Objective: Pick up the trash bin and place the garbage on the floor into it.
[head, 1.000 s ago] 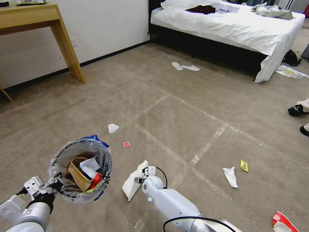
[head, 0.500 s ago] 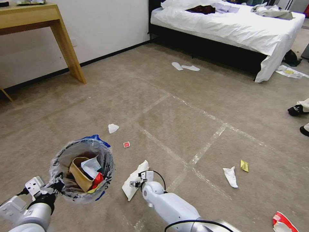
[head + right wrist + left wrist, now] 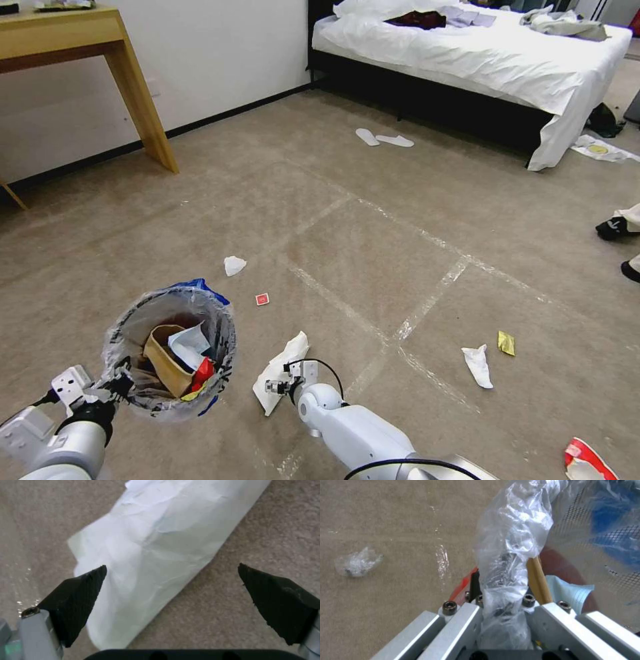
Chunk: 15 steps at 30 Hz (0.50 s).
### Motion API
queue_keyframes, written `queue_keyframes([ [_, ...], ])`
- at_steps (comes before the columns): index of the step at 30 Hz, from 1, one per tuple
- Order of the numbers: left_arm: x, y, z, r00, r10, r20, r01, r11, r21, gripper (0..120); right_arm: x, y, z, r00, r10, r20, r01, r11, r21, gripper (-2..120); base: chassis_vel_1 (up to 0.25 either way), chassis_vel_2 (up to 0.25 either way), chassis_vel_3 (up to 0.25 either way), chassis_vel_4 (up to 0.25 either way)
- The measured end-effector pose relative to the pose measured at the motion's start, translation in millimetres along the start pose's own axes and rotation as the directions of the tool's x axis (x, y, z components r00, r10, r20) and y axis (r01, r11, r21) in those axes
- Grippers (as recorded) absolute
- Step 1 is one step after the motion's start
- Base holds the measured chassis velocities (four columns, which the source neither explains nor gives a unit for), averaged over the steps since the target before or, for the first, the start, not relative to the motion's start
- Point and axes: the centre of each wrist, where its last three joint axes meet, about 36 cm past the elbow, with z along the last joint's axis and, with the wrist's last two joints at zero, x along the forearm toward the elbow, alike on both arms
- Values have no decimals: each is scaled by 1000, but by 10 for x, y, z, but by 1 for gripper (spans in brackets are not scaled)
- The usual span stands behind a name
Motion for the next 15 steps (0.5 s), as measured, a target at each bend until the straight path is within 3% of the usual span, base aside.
queue_keyframes([
  [7,23,-1,-5,1000,0,1,0,1000,-5,1,-20,-47,55,1000,-9,-2,9,1000,21,93,0,0,0,0],
  [10,34,10,0,1000,-4,-2,4,1000,-7,1,-28,-63,107,1000,-26,-2,26,999,34,76,0,0,0,0],
  [15,32,21,11,1000,-7,-1,7,1000,-6,1,-30,-64,140,999,-31,-5,32,998,47,60,0,0,0,0],
])
